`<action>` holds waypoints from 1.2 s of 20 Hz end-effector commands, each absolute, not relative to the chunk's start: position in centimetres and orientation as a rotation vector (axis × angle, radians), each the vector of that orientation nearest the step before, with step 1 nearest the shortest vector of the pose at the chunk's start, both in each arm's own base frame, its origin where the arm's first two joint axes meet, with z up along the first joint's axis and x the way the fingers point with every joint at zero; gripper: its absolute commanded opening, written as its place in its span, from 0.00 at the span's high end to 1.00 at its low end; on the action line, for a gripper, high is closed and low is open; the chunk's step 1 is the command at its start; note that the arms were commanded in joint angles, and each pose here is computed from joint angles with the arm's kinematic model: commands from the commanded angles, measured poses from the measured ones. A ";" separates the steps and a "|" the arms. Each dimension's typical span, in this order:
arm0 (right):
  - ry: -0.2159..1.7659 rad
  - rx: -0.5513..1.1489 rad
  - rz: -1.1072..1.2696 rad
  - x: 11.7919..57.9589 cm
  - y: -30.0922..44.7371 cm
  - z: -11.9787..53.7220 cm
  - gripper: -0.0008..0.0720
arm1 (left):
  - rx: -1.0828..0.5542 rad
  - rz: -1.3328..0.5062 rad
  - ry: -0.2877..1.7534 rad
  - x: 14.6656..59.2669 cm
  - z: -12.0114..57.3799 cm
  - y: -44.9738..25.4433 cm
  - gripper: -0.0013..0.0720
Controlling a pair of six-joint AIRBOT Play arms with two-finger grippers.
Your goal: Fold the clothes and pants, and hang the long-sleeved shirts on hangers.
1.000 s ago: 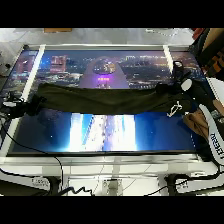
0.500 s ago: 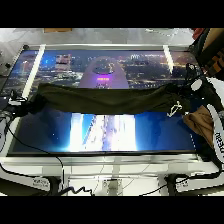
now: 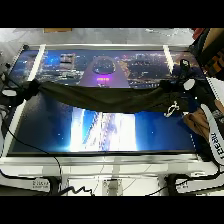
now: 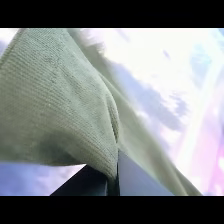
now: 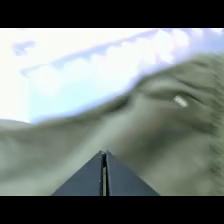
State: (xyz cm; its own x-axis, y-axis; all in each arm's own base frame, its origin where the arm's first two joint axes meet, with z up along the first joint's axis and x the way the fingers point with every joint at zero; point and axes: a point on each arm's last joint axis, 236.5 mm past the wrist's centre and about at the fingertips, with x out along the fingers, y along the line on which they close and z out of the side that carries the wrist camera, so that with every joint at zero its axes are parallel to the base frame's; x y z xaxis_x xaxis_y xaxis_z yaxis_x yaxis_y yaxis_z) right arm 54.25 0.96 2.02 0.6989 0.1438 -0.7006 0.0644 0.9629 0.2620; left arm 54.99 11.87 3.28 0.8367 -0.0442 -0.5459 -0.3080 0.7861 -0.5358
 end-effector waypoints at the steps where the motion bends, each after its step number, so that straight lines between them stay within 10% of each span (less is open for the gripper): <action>1: 0.620 0.382 0.105 57.0 6.2 5.7 0.96 | -0.469 -0.023 0.562 53.8 9.3 8.8 0.96; 15: 0.871 0.365 0.731 47.2 45.1 6.1 0.96 | -0.288 -0.340 0.546 43.6 21.7 -0.2 0.96; 24: 1.092 0.294 0.857 35.8 55.3 -2.1 0.96 | -0.314 -0.350 0.530 44.0 22.1 -0.5 0.96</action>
